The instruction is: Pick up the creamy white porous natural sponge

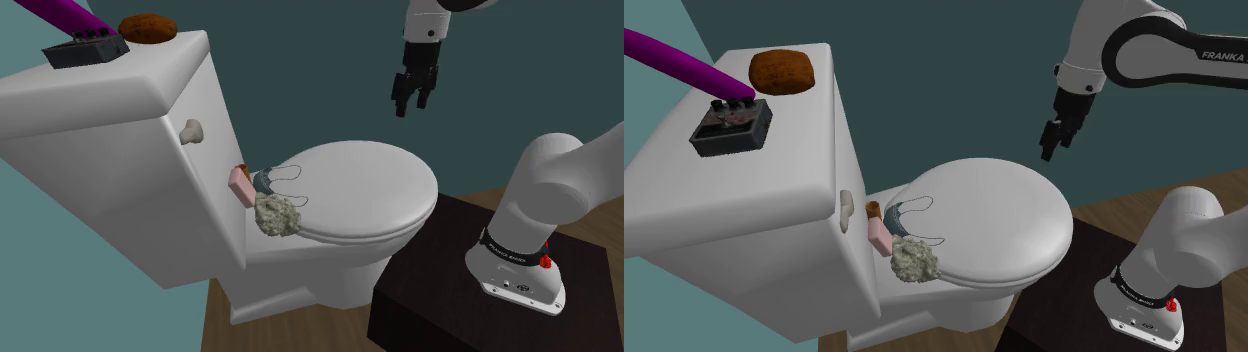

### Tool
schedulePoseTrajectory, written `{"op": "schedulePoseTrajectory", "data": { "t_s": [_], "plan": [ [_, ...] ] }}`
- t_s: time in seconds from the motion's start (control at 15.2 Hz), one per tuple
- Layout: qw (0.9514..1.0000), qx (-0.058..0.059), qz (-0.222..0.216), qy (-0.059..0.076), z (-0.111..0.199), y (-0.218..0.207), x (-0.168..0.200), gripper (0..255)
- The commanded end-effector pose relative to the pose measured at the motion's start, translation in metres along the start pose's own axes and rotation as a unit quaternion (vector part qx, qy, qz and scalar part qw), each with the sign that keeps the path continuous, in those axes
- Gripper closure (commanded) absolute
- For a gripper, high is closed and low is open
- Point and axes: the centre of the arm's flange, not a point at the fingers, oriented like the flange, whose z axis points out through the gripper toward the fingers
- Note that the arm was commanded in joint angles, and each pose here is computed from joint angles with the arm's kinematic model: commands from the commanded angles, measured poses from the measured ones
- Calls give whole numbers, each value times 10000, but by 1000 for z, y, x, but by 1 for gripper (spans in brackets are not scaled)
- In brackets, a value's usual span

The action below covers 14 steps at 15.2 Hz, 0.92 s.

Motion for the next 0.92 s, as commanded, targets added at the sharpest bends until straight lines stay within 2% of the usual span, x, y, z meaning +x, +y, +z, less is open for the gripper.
{"op": "schedulePoseTrajectory", "data": {
  "t_s": [0.0, 0.4, 0.86],
  "plan": [
    [10000, 0, 0, 0, 0, 0, 0, 0],
    [9990, -36, -406, -197, 32, -69, 30, 0],
    [9952, -77, -879, -427, 72, -153, 57, 0]
  ]
}}
